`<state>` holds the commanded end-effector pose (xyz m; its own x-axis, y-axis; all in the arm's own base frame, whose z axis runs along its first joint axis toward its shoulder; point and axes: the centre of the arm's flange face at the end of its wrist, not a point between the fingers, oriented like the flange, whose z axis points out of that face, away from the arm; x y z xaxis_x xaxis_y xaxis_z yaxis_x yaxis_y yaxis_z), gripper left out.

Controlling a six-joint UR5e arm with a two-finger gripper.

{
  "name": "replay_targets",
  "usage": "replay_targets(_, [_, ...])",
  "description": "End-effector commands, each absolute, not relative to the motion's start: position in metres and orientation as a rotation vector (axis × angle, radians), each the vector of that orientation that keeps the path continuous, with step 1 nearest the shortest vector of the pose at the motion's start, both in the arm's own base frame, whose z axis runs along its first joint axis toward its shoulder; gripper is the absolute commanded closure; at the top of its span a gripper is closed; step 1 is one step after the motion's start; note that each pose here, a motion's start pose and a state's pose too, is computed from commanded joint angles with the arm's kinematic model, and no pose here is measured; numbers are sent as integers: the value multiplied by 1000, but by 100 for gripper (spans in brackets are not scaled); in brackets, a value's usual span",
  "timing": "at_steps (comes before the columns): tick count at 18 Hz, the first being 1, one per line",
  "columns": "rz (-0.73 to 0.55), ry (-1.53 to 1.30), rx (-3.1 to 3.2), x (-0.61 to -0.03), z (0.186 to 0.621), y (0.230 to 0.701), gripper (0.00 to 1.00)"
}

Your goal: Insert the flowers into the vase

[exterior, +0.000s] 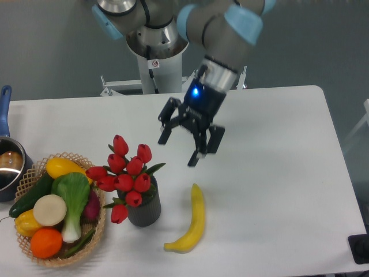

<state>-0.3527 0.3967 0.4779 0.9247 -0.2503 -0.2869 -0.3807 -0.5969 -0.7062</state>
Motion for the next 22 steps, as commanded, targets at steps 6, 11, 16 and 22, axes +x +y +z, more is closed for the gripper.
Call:
replay_targets(6, [347, 447, -2496, -374, 538, 384, 0])
replay_targets(11, [296, 906, -2596, -389, 535, 308, 0])
replay_targets(16, [291, 976, -2585, -390, 535, 282, 0])
replay_targets(22, [285, 970, -2582, -386, 532, 281, 0])
